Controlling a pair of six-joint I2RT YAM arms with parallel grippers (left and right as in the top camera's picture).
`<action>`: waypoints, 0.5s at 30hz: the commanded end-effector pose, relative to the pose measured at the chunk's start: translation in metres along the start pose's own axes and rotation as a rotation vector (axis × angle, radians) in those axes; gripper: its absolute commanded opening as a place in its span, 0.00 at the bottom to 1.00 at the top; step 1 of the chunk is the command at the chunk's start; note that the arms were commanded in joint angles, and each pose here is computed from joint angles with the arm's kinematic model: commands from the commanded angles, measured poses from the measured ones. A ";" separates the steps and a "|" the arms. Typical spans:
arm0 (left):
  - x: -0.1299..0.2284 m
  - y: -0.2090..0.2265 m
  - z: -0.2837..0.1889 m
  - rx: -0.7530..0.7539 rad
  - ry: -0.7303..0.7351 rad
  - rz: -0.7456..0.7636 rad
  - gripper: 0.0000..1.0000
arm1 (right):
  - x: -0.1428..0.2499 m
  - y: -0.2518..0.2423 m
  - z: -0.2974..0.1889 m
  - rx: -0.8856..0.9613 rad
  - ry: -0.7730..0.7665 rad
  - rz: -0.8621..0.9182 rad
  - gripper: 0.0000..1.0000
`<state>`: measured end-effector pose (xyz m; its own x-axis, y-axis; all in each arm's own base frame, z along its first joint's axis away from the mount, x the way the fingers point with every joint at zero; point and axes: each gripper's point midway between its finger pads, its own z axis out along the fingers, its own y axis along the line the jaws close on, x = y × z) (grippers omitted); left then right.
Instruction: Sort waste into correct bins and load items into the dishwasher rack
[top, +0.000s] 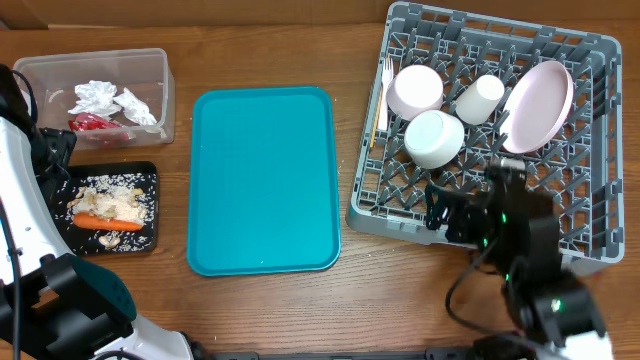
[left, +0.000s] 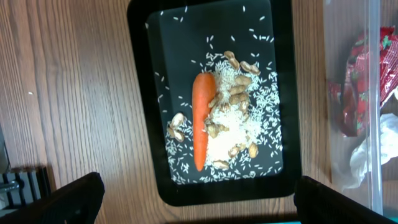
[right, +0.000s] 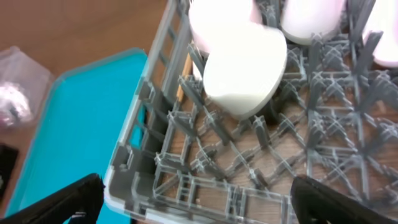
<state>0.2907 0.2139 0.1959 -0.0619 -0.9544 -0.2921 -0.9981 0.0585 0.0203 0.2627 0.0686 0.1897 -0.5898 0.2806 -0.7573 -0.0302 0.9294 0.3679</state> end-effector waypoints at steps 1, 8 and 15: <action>0.000 0.001 -0.005 0.011 -0.009 -0.021 1.00 | 0.009 -0.012 0.002 -0.021 -0.117 -0.014 1.00; 0.000 0.001 -0.005 0.011 -0.009 -0.021 1.00 | 0.019 -0.006 0.004 -0.202 -0.390 -0.142 1.00; 0.000 0.001 -0.005 0.011 -0.009 -0.021 1.00 | 0.011 -0.024 0.001 -0.172 -0.520 -0.137 1.00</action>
<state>0.2907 0.2137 0.1959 -0.0616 -0.9548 -0.2907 -0.9981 0.0584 0.0196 0.2569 0.0583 0.1682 -0.1393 0.2888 -0.9472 -0.2476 0.9160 0.3157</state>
